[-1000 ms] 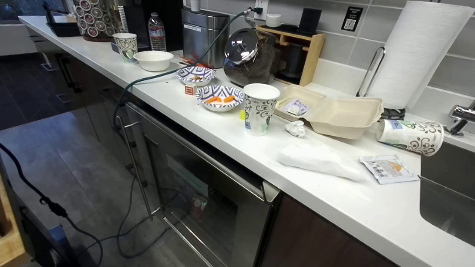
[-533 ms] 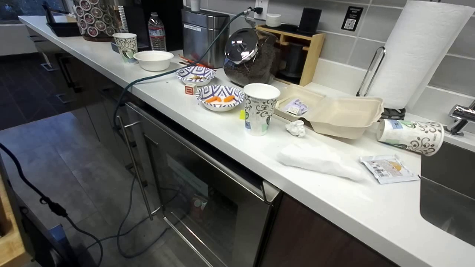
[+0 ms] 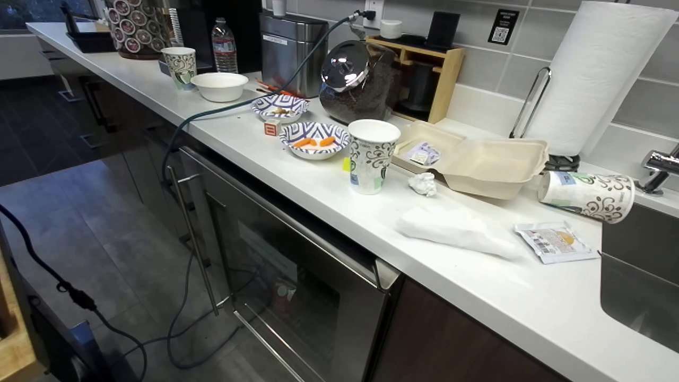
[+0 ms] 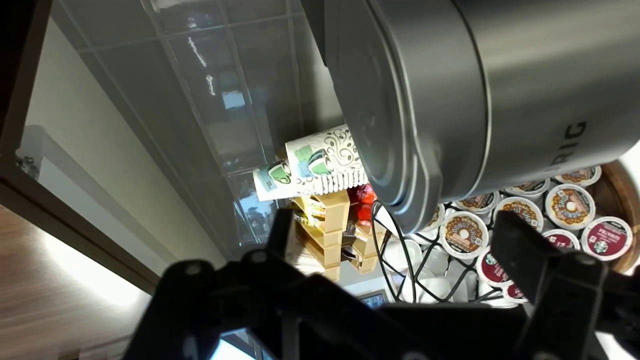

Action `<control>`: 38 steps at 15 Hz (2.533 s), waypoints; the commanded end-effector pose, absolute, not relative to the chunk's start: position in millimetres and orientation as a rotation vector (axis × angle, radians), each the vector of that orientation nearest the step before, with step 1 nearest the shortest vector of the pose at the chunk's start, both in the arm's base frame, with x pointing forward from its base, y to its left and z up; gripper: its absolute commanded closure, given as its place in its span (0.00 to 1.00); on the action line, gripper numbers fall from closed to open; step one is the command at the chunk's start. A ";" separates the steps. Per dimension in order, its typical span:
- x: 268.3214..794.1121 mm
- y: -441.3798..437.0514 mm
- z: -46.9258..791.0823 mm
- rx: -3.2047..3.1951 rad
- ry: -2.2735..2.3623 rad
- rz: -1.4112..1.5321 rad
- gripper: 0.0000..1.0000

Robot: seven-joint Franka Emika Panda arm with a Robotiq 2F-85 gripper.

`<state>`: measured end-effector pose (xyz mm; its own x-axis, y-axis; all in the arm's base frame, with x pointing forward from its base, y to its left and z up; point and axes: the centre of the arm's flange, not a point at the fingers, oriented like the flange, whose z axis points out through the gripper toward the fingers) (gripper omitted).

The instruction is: Open the coffee machine

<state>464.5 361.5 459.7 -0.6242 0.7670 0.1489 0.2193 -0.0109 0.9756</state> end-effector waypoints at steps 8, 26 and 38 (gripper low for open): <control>481.0 362.7 472.9 1.027 1.748 1.643 0.00; 527.9 400.0 565.7 0.827 1.574 1.670 0.00; 427.8 316.0 589.1 1.312 1.758 1.756 0.00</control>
